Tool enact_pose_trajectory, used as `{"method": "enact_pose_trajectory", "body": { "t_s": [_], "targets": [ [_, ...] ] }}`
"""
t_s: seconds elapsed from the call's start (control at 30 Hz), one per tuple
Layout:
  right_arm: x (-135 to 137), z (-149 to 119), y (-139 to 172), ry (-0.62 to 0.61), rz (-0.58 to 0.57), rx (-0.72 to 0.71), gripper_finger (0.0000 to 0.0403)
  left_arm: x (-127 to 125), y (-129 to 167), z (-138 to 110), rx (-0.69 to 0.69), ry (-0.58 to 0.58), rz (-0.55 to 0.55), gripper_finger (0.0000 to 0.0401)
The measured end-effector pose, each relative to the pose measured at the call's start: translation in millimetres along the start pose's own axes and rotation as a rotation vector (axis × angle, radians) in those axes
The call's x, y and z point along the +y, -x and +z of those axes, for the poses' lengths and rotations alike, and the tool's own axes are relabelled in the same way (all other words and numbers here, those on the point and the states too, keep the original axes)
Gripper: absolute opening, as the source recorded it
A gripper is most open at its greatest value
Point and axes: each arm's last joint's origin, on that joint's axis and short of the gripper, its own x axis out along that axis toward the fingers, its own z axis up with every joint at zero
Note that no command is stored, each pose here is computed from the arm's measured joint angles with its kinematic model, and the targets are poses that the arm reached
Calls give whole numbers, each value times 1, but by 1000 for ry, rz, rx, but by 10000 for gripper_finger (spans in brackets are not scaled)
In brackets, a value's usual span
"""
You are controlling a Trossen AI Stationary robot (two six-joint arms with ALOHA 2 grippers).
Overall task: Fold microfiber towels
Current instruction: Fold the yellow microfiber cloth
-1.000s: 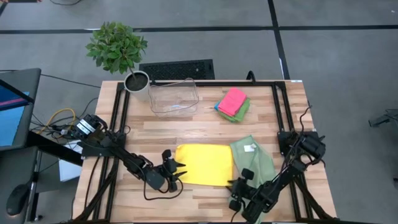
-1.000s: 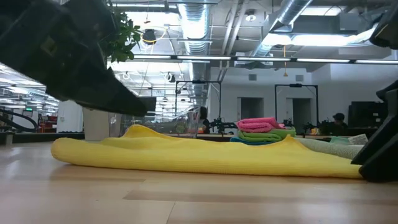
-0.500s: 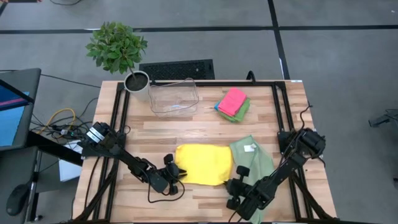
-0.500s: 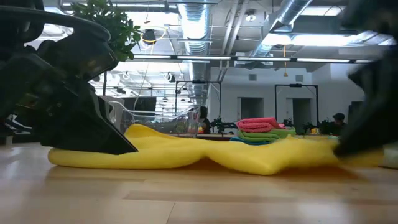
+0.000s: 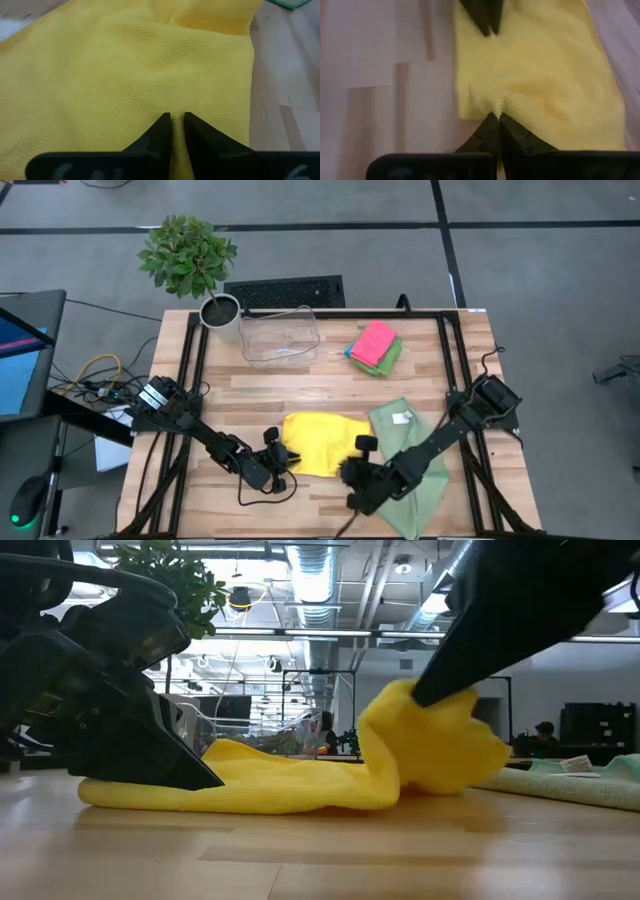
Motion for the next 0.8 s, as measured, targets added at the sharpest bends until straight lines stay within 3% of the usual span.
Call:
{"method": "enact_pose_trajectory", "body": {
  "t_s": [0.17,0.43,0.63,0.8],
  "targets": [
    [-1,-9,1,-32,37,106,26,3,3,-2,73,-40,15,45],
    [18,-28,17,-63,57,110,29,15,24,10,157,-149,68,45],
    [22,-26,18,-46,84,76,34,13,31,24,105,-131,29,45],
    [24,-26,18,-58,106,81,71,13,30,23,109,-108,31,45]
  ]
}}
